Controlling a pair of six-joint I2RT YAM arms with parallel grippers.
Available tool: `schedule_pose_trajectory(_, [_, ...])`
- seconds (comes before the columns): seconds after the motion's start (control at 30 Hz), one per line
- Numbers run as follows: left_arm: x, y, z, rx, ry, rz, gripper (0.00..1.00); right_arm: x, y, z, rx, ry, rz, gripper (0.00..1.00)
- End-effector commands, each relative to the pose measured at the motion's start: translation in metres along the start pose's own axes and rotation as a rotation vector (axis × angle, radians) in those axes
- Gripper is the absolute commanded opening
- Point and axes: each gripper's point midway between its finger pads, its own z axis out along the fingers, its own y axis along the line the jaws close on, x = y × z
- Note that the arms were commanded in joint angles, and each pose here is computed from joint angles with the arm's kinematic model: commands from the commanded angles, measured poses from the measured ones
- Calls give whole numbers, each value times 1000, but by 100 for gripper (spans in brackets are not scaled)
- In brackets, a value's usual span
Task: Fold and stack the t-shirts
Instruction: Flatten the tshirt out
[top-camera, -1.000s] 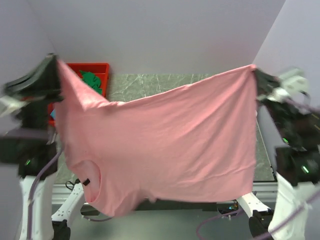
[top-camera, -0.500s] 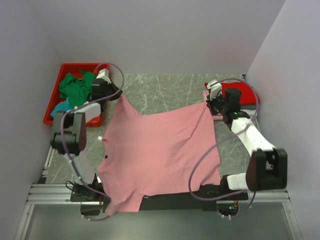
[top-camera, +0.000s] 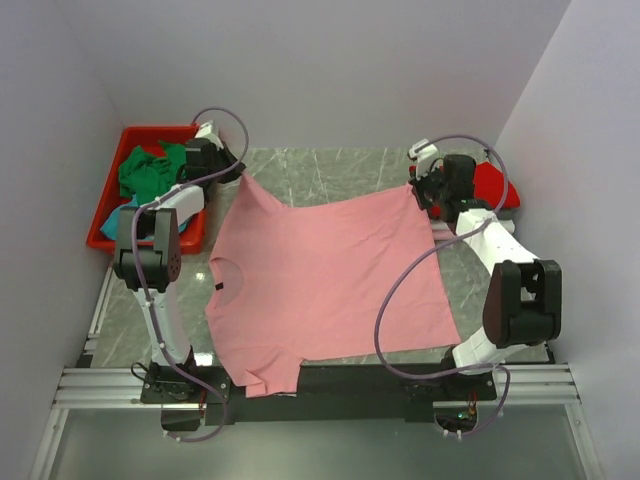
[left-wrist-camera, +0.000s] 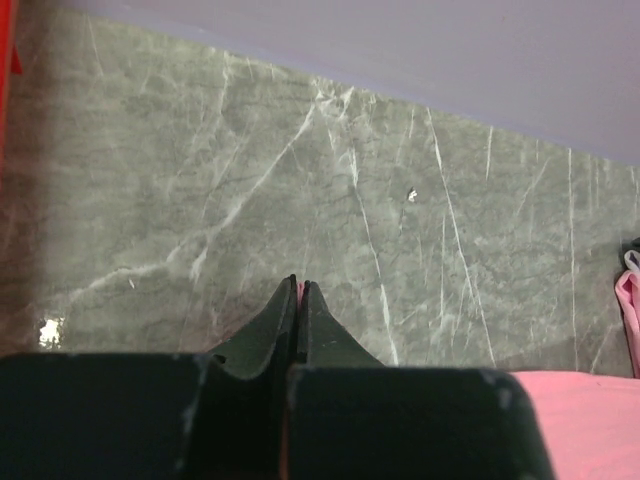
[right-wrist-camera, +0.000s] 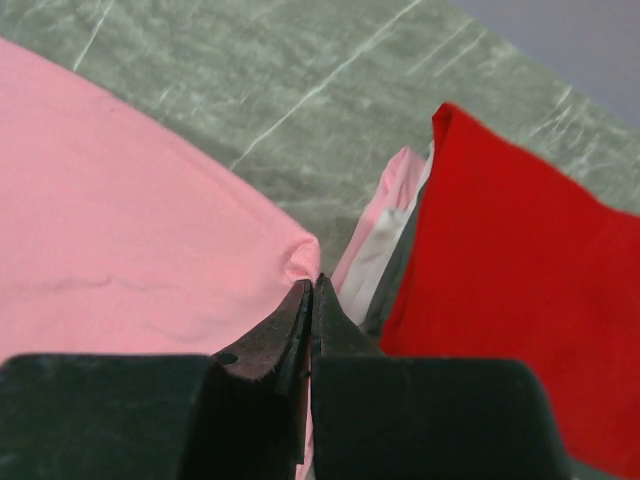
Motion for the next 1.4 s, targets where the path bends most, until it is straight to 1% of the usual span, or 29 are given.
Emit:
schedule_pose_trajectory(0.0, [-23, -15, -1, 56, -30, 38, 0, -22, -17, 10, 28, -27, -13, 0])
schedule_pose_trajectory(0.07, [-28, -21, -2, 78, -30, 44, 1, -26, -22, 14, 29, -23, -12, 0])
schedule_pose_trajectory(0.3, [-38, -33, -11, 116, -41, 57, 1, -8, -15, 37, -44, 71, 25, 0])
schedule_pose_trajectory(0.43, [-37, -40, -15, 149, -29, 55, 1, -3, -13, 47, -71, 101, 45, 0])
schedule_pose_trajectory(0.57, [-42, -47, -25, 168, -43, 68, 1, 3, -11, 53, -94, 129, 46, 0])
schedule_pose_trajectory(0.67, [-48, -49, -34, 158, -58, 89, 1, 7, -8, 56, -129, 157, 27, 0])
schedule_pose_trajectory(0.73, [-53, -47, -38, 141, -74, 108, 1, 18, -4, 59, -151, 196, 29, 0])
schedule_pose_trajectory(0.87, [-71, -48, -49, 120, -113, 139, 1, 18, -3, 60, -162, 199, 29, 0])
schedule_pose_trajectory(0.9, [-71, -47, -50, 114, -106, 142, 1, 17, -2, 60, -165, 196, 28, 0])
schedule_pose_trajectory(1.13, [-79, -37, -41, 85, -83, 163, 1, 15, -3, 64, -175, 197, 36, 0])
schedule_pose_trajectory(1.37, [-75, -23, -21, 44, -40, 164, 1, 10, -10, 70, -153, 191, 37, 0])
